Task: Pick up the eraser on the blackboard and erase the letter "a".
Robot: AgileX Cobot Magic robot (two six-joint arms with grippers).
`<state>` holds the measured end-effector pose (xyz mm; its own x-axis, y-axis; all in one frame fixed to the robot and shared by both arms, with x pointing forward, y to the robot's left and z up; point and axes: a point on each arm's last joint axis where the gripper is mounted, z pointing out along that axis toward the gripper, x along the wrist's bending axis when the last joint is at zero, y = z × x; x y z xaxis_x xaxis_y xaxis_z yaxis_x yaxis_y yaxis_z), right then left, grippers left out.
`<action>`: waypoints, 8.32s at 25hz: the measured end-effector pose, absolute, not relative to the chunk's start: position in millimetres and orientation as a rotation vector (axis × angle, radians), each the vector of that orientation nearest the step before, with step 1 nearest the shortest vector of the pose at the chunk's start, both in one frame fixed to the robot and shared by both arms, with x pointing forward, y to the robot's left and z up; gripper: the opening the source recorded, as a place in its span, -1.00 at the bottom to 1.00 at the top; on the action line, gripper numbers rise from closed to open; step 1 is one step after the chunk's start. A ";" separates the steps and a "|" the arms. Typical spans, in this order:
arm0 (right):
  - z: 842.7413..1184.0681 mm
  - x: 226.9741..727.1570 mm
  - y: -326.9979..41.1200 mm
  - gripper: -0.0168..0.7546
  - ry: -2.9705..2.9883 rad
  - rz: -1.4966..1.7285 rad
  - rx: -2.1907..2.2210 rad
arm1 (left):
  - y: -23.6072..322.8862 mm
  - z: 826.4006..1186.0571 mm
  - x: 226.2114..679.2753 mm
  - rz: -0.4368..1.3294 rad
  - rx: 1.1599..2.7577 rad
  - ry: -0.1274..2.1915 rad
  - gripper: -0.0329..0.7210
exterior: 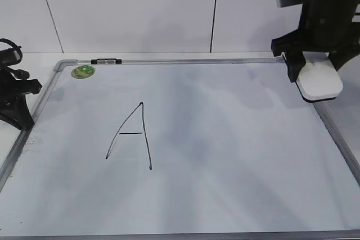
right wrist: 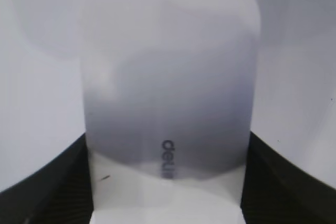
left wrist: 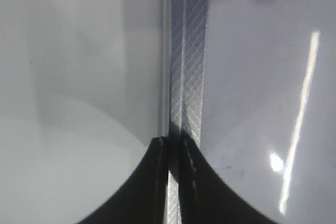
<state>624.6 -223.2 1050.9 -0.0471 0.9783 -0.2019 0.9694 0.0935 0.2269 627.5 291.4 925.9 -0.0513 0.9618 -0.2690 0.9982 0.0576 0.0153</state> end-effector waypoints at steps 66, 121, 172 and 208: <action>963.9 651.6 -282.1 0.44 2.206 -0.040 2.233 | 290.9 926.1 627.6 -0.264 2.002 2.121 -0.87; 964.3 658.9 -280.0 0.76 2.202 0.007 2.235 | 291.1 926.2 627.5 -0.268 1.998 2.122 -0.70; 1192.8 530.1 -265.0 0.50 1.953 0.780 1.980 | 288.1 1209.4 431.6 0.469 1.834 1.652 -0.16; 1124.2 309.0 -271.9 0.50 2.039 0.901 1.799 | 285.0 1165.1 223.6 0.634 1.760 1.221 -0.26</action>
<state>309.0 -271.9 1124.2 -0.1879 0.9631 0.1926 0.7910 0.0321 0.6110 223.6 285.0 1165.1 0.3872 0.9194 -0.0691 0.4718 -0.1332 0.8716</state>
